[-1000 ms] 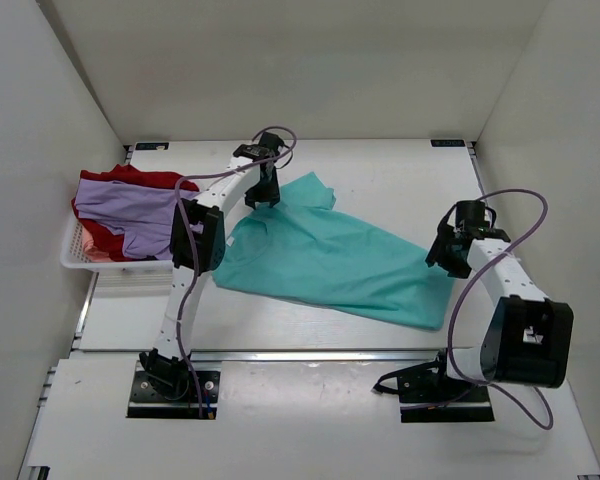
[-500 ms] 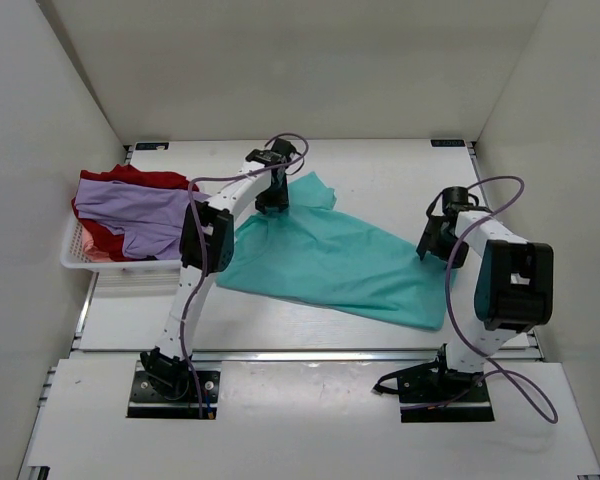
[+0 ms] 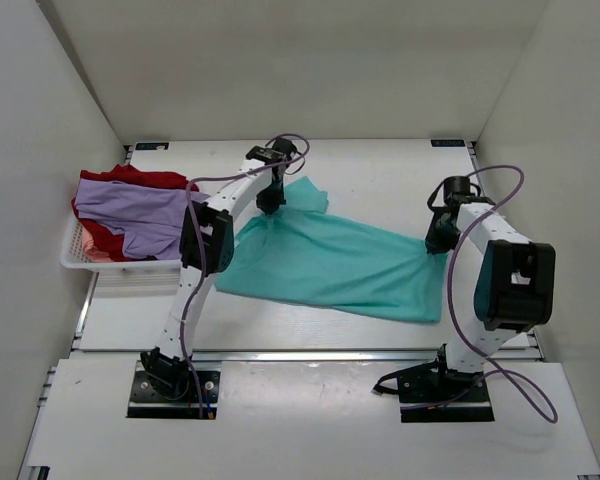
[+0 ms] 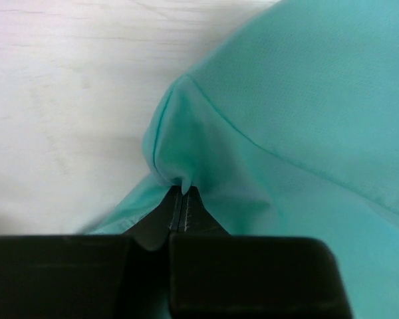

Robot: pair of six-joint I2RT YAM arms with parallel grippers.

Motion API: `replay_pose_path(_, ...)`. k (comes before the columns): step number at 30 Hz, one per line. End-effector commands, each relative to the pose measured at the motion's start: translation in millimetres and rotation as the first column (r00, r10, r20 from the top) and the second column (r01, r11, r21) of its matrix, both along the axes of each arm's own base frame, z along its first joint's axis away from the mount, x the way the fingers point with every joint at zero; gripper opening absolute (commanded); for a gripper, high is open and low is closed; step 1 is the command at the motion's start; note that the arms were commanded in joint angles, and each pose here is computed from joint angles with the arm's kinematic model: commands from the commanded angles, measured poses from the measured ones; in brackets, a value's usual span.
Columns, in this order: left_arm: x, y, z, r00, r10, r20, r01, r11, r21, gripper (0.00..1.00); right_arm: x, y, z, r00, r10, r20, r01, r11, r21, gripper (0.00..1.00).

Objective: Fold and stack the t-shirts
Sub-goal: Flatten out the tshirt

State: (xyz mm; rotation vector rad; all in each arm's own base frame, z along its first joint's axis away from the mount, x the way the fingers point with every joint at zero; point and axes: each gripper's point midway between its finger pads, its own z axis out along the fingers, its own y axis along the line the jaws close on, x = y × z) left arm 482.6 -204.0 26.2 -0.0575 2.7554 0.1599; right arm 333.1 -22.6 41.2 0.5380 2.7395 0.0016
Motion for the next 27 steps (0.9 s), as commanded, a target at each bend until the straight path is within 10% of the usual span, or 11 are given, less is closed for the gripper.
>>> replay_pose_path(1,14,28,121,0.978,0.075,0.193,-0.061,0.995,-0.075,0.0,36,-4,76,0.975,0.005,0.224,0.001,1.0,-0.024,0.0)
replay_pose_path(16,-123,68,398,0.751,0.157,0.642,0.095,0.936,-0.34,0.0,-65,-8,266,0.73,0.054,0.681,0.061,0.988,-0.143,0.0)
replay_pose_path(27,-167,86,443,0.682,0.233,0.693,0.159,0.878,-0.451,0.0,-94,-21,344,0.553,0.069,0.831,0.116,0.981,-0.159,0.0)
